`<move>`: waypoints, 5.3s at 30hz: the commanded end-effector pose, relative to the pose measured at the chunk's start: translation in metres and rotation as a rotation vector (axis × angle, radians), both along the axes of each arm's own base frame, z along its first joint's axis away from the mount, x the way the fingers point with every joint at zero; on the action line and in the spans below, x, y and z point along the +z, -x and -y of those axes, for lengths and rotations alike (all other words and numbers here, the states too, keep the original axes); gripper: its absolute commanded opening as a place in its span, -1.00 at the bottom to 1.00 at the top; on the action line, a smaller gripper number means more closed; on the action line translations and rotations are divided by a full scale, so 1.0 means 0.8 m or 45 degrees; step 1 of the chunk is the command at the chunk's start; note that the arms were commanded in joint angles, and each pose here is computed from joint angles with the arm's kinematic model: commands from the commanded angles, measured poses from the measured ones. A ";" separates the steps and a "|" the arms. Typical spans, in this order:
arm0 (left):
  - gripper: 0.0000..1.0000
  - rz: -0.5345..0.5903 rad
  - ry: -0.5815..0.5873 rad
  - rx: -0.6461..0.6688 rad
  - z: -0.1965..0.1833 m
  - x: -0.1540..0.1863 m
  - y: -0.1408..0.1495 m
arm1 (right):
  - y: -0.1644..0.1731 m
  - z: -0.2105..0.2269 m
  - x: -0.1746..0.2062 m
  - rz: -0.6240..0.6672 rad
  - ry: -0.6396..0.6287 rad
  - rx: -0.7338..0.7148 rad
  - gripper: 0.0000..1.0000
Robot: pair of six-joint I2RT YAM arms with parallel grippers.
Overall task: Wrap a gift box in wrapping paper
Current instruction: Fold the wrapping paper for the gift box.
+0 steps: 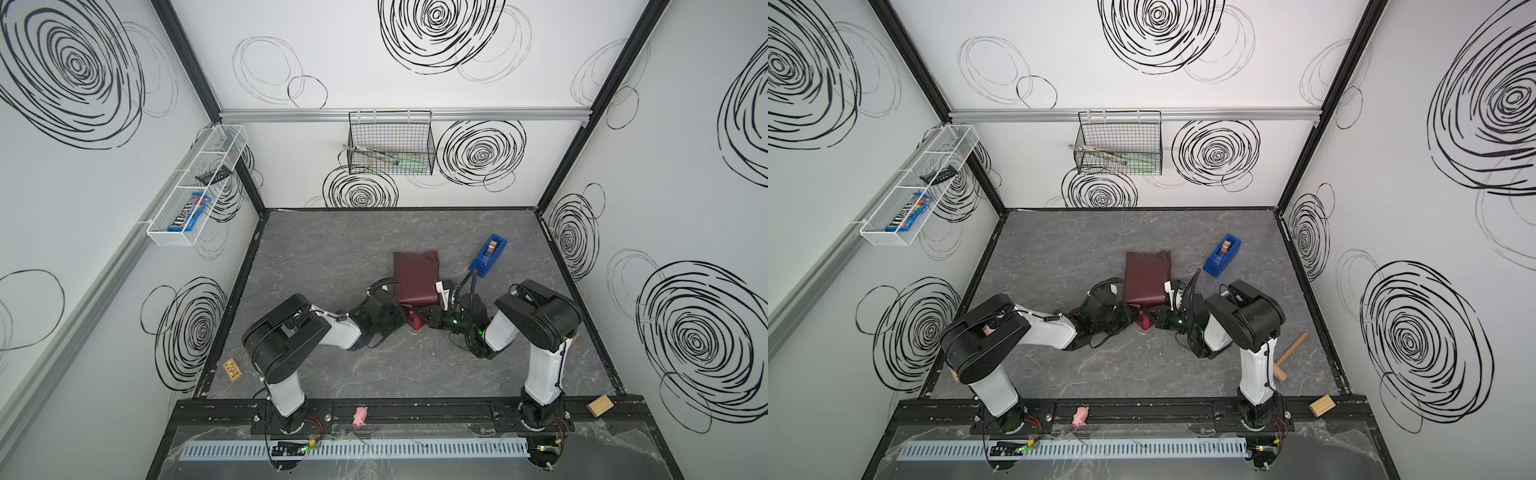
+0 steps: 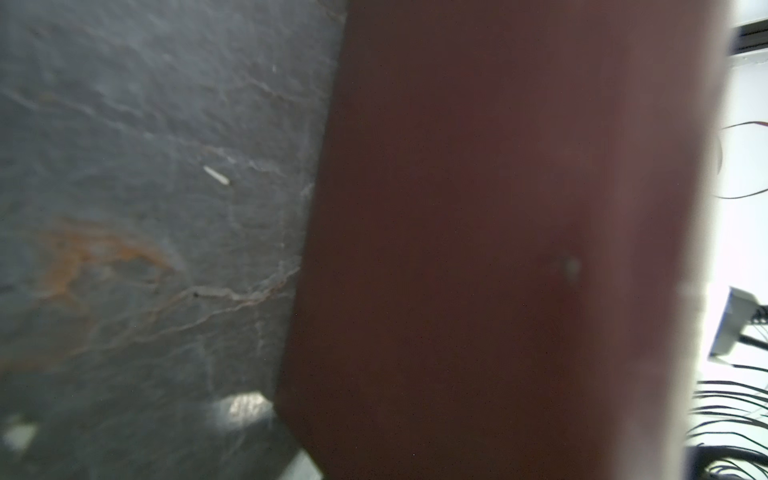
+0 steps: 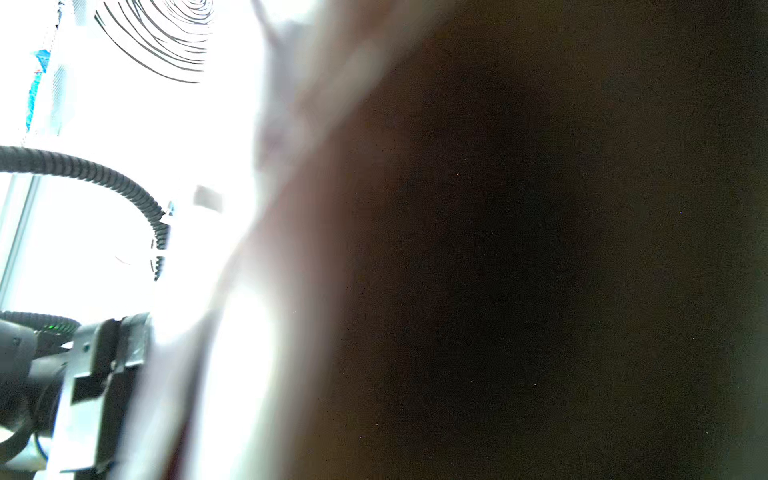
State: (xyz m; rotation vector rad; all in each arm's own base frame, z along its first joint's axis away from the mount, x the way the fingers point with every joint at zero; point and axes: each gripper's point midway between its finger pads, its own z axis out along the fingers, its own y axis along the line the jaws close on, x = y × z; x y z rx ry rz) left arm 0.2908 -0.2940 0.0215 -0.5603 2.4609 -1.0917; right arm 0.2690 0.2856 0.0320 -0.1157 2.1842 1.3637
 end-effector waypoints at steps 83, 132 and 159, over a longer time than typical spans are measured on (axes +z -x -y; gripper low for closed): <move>-0.48 -0.112 -0.082 -0.134 -0.009 -0.010 0.045 | 0.060 0.037 0.015 -0.138 0.287 0.145 -0.81; -0.91 -0.098 -0.207 -0.237 0.019 -0.008 0.033 | 0.072 0.065 0.011 -0.115 0.268 0.148 -0.66; -0.31 -0.070 -0.136 -0.279 0.020 -0.001 0.033 | 0.075 0.050 -0.007 -0.184 0.265 0.196 -0.46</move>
